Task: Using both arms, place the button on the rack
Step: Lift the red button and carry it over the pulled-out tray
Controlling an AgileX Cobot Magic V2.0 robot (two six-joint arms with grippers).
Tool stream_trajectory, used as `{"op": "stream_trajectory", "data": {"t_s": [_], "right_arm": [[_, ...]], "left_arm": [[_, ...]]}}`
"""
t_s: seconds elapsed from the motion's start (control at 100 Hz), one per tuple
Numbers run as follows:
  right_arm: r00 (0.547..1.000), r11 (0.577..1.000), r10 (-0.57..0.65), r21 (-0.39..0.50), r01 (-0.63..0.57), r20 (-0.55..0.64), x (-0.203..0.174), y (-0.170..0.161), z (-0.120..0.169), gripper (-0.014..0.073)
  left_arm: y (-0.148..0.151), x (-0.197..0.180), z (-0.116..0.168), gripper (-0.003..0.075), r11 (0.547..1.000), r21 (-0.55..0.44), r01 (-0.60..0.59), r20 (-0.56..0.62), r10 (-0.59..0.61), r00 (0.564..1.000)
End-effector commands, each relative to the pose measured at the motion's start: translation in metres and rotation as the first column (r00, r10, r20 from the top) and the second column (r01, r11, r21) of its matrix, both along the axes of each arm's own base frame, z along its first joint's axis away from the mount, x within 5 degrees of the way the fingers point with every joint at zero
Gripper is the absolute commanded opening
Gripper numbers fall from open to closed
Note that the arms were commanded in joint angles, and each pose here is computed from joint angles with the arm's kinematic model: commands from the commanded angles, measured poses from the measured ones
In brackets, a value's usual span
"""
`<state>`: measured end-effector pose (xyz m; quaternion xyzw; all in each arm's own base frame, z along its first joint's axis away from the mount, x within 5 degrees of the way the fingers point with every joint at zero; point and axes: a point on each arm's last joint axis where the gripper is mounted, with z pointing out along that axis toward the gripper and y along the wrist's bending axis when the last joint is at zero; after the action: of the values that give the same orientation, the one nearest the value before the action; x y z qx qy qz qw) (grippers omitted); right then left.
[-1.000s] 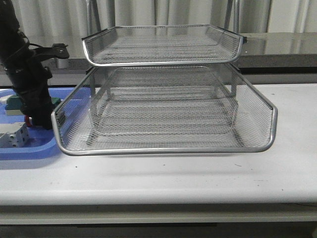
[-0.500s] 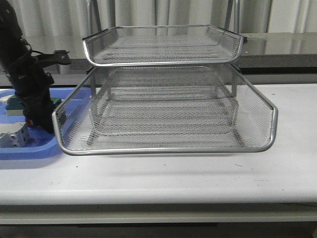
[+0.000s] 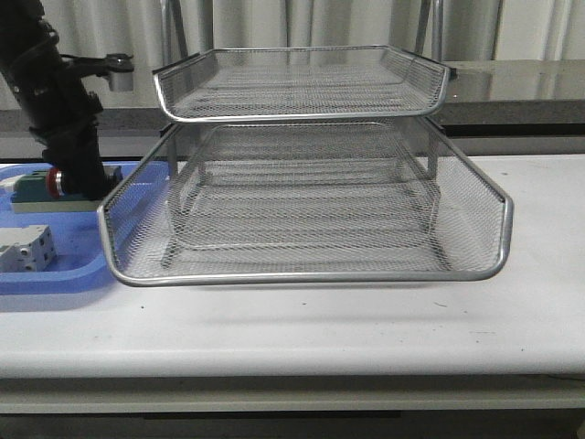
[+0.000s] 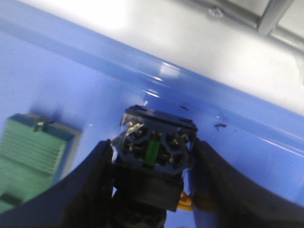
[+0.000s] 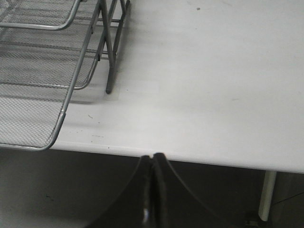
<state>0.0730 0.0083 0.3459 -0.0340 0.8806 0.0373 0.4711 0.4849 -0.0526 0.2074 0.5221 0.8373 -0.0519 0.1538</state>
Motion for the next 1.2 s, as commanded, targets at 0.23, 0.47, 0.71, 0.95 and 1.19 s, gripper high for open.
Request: {"op": "stream_trajectory", "data": {"t_s": [0.23,0.47,0.71,0.95,1.19], "right_arm": [[0.996,1.000,-0.002,0.003,0.002,0.090,0.002,-0.001,0.014,-0.0109],[0.996,1.000,-0.002,0.003,0.002,0.090,0.002,-0.001,0.014,-0.0109],[0.996,1.000,-0.002,0.003,0.002,0.090,0.002,-0.001,0.014,-0.0109],[0.996,1.000,-0.002,0.003,0.002,0.090,0.002,-0.001,0.014,-0.0109],[0.996,1.000,-0.002,0.003,0.002,0.090,0.002,-0.001,0.014,-0.0109]], "left_arm": [[-0.003,-0.018,0.106,-0.0020,0.987,-0.097,-0.126,0.163,0.141,0.977],[-0.005,-0.049,0.167,-0.0020,0.970,-0.154,-0.190,0.256,0.225,0.940],[-0.031,-0.095,0.217,-0.0020,0.971,-0.197,-0.136,0.332,0.197,0.922],[-0.073,-0.144,0.231,-0.0020,0.976,-0.214,-0.029,0.322,0.099,0.941],[-0.120,-0.174,0.215,-0.0020,0.974,-0.219,0.056,0.236,-0.002,0.972]]}}
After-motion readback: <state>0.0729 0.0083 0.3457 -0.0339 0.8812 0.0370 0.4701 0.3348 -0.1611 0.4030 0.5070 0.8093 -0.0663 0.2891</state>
